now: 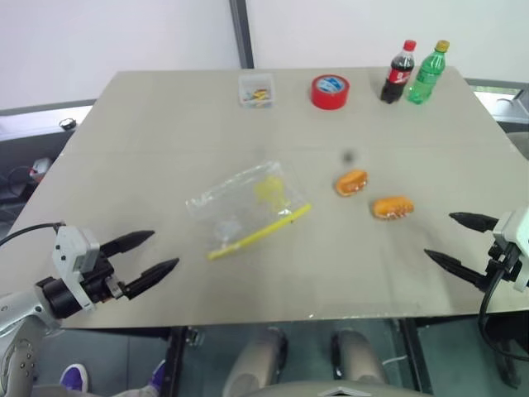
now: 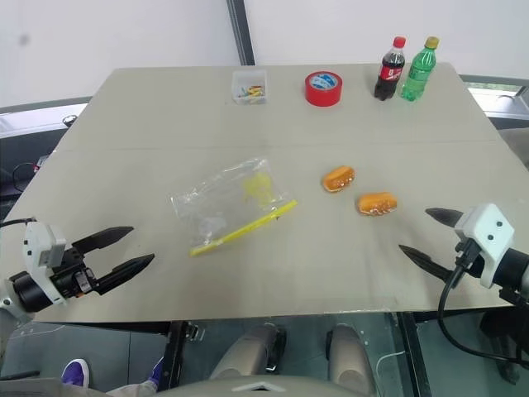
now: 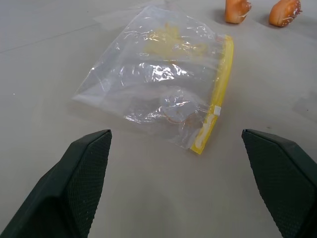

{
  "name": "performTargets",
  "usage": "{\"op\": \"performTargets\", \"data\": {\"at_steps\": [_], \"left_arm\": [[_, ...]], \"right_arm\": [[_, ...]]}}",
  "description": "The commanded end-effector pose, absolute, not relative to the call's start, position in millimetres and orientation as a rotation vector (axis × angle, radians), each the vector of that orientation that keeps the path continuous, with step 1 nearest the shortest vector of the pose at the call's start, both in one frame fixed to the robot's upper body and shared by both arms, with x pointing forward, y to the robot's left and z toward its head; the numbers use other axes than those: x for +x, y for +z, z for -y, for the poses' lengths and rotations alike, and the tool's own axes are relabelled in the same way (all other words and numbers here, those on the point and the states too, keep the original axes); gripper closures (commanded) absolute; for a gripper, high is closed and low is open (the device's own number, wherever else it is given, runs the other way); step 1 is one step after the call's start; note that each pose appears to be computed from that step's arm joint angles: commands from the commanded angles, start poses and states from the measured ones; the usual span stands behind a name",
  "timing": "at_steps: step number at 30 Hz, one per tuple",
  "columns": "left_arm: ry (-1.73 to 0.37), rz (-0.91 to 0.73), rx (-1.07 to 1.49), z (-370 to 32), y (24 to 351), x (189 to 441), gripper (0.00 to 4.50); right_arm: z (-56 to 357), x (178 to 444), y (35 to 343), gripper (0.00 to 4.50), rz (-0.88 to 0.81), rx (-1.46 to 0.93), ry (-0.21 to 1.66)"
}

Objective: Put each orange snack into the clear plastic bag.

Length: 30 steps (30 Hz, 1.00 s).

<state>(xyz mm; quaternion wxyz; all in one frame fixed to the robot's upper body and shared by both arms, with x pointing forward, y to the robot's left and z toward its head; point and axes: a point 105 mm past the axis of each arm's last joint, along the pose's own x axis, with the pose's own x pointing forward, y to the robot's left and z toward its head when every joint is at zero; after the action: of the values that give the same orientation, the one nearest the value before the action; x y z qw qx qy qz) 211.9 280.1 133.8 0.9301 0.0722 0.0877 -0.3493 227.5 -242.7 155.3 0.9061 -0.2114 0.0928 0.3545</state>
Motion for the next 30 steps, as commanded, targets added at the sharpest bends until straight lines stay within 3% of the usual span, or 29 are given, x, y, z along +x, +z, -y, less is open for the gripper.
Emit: {"op": "performTargets", "data": {"at_steps": [1, 10, 16, 20, 25, 30], "left_arm": [[-0.735, -0.144, 0.156, -271.5, 141.7, 213.4, 0.05], [-0.603, -0.169, 0.012, -257.7, 130.7, 231.8, 0.05], [-0.557, -0.438, -0.275, -262.9, 114.4, 234.5, 0.05], [-0.527, -0.512, -0.466, -268.9, 106.2, 241.2, 0.05], [-0.484, -0.551, -0.528, -272.3, 97.3, 263.4, 0.05], [-0.590, -0.674, -0.622, -248.6, 83.6, 279.0, 0.05]], "right_arm": [[230.8, 229.6, 168.7, 0.00, -0.129, -0.447, 0.753], [189.3, 243.1, 176.2, 0.00, -0.016, -0.410, 0.833], [144.7, 247.2, 176.8, 0.00, 0.023, -0.384, 0.943], [119.1, 247.1, 174.1, 0.00, 0.049, -0.360, 1.019], [110.3, 245.3, 169.3, 0.00, 0.054, -0.372, 1.042], [112.9, 242.3, 164.8, 0.00, 0.046, -0.380, 1.014]]}}
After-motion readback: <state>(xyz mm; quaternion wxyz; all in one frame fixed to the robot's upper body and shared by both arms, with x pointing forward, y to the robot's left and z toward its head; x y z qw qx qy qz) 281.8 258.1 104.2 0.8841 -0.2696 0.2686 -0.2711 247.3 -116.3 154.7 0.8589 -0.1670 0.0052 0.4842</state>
